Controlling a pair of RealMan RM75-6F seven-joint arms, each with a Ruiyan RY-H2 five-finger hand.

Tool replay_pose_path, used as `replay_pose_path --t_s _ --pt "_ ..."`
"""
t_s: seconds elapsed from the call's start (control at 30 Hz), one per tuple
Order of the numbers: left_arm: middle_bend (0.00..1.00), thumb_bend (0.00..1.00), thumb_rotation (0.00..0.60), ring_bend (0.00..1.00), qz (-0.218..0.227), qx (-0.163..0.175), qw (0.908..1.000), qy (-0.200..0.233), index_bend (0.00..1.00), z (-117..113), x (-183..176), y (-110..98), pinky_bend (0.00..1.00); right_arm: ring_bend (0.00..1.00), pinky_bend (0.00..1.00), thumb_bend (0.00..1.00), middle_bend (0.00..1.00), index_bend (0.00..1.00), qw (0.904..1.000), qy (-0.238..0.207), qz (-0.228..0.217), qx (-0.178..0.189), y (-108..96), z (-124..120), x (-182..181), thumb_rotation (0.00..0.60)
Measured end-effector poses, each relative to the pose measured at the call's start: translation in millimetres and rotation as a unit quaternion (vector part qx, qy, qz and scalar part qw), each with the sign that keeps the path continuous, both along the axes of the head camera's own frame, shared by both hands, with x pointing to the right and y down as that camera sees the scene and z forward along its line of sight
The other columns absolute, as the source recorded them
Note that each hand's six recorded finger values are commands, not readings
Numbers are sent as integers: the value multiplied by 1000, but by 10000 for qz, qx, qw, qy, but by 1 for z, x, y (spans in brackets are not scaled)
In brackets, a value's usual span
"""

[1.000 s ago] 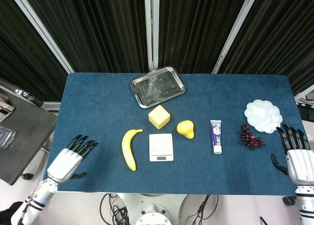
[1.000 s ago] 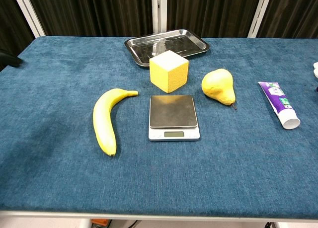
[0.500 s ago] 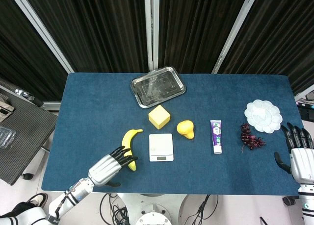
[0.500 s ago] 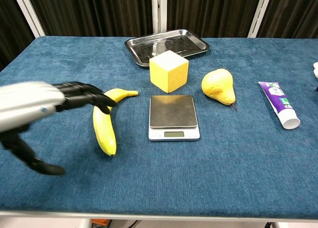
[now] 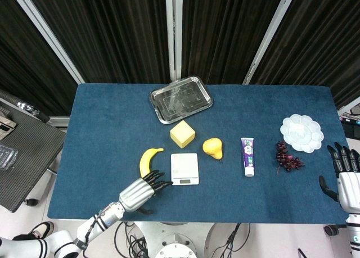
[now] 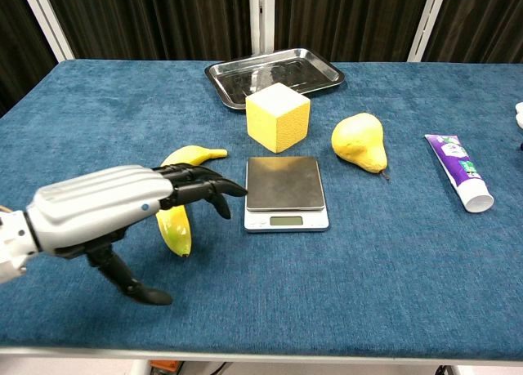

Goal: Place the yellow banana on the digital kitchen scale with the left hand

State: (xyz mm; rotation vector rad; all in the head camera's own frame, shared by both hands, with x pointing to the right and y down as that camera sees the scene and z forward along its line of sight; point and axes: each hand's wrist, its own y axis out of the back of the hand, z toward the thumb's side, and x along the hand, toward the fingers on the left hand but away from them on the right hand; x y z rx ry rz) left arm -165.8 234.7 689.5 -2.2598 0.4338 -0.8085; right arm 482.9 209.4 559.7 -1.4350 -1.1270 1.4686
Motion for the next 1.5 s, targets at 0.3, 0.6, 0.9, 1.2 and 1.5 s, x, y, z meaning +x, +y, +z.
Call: replay_pose_path --t_s 0.3,0.6,0.9,1.2,1.5 --pt "206 201 600 0 43 -19 10000 -55 80 13 9 -1 7 0 0 318 0 0 10000 -2 42 -16 -1 1 3 600" --pt "204 207 600 0 54 -7 10000 -45 85 18 12 -2 0 0 0 318 0 0 10000 4 83 -32 -2 3 7 600" --pt "206 211 600 0 84 134 9998 -76 85 21 17 -5 0 0 0 318 0 0 9999 -5 114 -68 -2 6 9 600" --pt "209 222 600 0 68 117 9999 -102 84 26 20 -6 0 0 0 319 0 0 9998 2 173 -82 -2 6 13 600" --pt "217 227 600 0 116 116 9997 -157 85 30 20 -3 0 0 0 319 0 0 9998 -14 191 -107 -3 9 14 600"
